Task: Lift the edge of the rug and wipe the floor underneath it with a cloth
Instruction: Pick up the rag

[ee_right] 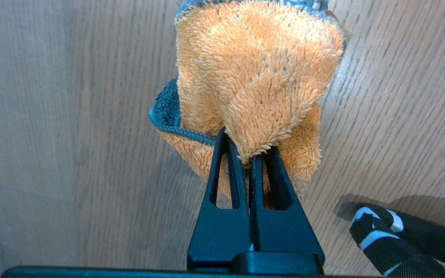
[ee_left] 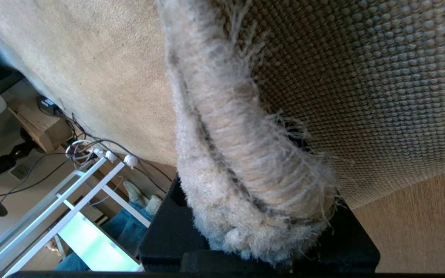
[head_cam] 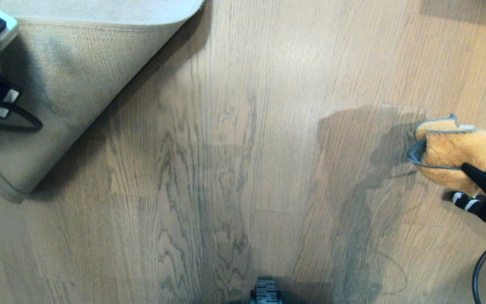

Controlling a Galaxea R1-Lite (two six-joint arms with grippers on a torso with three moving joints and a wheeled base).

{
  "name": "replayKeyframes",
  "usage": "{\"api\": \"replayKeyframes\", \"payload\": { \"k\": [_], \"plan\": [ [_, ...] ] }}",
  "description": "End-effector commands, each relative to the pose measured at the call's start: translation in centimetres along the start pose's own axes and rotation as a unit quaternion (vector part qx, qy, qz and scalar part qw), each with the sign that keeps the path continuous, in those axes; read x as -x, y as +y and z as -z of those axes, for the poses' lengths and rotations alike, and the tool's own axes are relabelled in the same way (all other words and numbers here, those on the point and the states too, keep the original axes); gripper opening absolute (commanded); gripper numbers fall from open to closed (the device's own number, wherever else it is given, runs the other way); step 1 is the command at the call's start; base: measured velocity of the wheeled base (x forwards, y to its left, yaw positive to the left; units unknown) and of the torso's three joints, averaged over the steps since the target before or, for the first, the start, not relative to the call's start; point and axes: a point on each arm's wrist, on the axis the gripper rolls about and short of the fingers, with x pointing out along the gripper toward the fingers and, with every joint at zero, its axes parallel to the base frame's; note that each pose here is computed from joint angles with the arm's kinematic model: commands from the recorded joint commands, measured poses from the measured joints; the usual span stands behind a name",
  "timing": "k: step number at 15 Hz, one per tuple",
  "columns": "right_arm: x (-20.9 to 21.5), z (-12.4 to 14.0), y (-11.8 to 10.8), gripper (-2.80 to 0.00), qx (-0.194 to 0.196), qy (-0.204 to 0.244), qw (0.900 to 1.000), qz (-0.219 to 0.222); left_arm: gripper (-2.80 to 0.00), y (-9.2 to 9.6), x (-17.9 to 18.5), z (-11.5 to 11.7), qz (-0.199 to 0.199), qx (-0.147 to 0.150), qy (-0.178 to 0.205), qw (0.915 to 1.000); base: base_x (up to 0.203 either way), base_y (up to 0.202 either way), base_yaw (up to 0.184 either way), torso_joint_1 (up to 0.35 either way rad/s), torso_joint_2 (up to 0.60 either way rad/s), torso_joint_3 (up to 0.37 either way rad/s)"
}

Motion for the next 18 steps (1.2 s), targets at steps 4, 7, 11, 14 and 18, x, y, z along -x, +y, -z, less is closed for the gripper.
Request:
{"api": "replayKeyframes", "payload": {
  "k": [4, 7, 11, 14, 18],
  "plan": [
    [2.2, 0.3, 1.0, -2.80, 0.002, -0.008, 1.000, -0.020, -2.80, 0.0, 0.0, 0.0, -0.002, -0.001, 0.001, 1.0000, 0.000, 0.000, 0.000, 0.000, 0.00, 0.000],
    [3.6, 0.8, 1.3, -2.80, 0.001, -0.007, 1.000, -0.019, -2.80, 0.0, 0.0, 0.0, -0.002, 0.000, 0.001, 1.0000, 0.000, 0.000, 0.000, 0.000, 0.00, 0.000],
    [4.9, 1.3, 1.5, -2.80, 0.006, -0.007, 1.000, -0.016, -2.80, 0.0, 0.0, 0.0, -0.002, 0.000, 0.001, 1.0000, 0.000, 0.000, 0.000, 0.000, 0.00, 0.000],
    [5.3, 1.0, 1.5, -2.80, 0.010, -0.017, 1.000, -0.013, -2.80, 0.0, 0.0, 0.0, -0.002, 0.002, 0.001, 1.0000, 0.000, 0.000, 0.000, 0.000, 0.00, 0.000],
    [6.1, 0.5, 1.6, -2.80, 0.014, -0.038, 0.999, -0.007, -2.80, 0.0, 0.0, 0.0, -0.001, 0.002, 0.001, 1.0000, 0.000, 0.000, 0.000, 0.000, 0.00, 0.000]
  ]
}}
